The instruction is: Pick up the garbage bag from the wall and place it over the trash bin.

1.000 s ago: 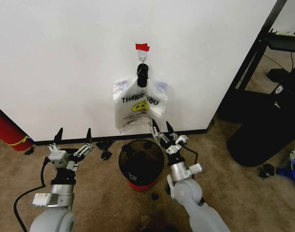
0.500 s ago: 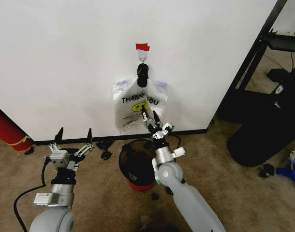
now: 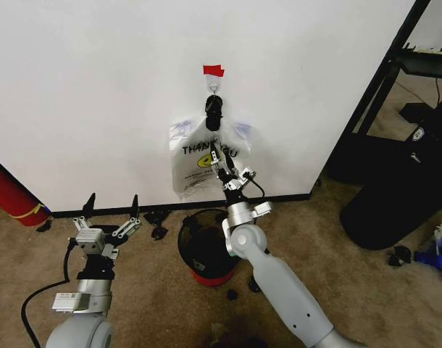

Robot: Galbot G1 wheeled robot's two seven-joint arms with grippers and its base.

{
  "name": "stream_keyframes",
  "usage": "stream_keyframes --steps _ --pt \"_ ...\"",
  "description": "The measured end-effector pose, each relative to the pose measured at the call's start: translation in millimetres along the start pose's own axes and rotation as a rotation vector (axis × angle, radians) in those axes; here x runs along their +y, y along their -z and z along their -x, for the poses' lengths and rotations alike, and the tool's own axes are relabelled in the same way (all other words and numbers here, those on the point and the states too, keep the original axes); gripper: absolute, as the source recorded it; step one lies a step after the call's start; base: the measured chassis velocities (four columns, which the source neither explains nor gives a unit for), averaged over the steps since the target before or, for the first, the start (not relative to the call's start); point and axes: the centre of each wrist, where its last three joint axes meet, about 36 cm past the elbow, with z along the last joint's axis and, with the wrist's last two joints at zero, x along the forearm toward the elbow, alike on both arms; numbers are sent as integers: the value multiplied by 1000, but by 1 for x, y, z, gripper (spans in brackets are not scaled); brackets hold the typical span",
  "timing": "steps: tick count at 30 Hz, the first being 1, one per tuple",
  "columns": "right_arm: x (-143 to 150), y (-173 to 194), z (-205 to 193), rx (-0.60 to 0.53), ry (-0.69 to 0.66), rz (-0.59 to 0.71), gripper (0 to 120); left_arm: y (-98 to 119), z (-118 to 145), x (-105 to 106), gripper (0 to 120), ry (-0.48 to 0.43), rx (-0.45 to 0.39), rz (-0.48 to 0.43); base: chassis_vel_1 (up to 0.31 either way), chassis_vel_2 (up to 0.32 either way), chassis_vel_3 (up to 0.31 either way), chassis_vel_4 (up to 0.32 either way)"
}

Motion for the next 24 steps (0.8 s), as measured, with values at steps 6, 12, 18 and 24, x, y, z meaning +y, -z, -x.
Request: stream_keyframes --steps 6,12,18,24 --pt "-6 -7 23 24 -10 -44 100 -1 -2 -1 100 3 -1 4 0 0 0 0" --pt "-14 -7 37 44 -9 -92 100 -3 -3 0 100 6 -1 6 0 0 0 0" --pt "-19 -7 45 43 -12 -110 100 -8 -3 -1 100 7 4 6 0 0 0 0" --pt "-20 -6 51 20 -19 -115 100 -11 -4 -2 100 5 7 4 0 0 0 0"
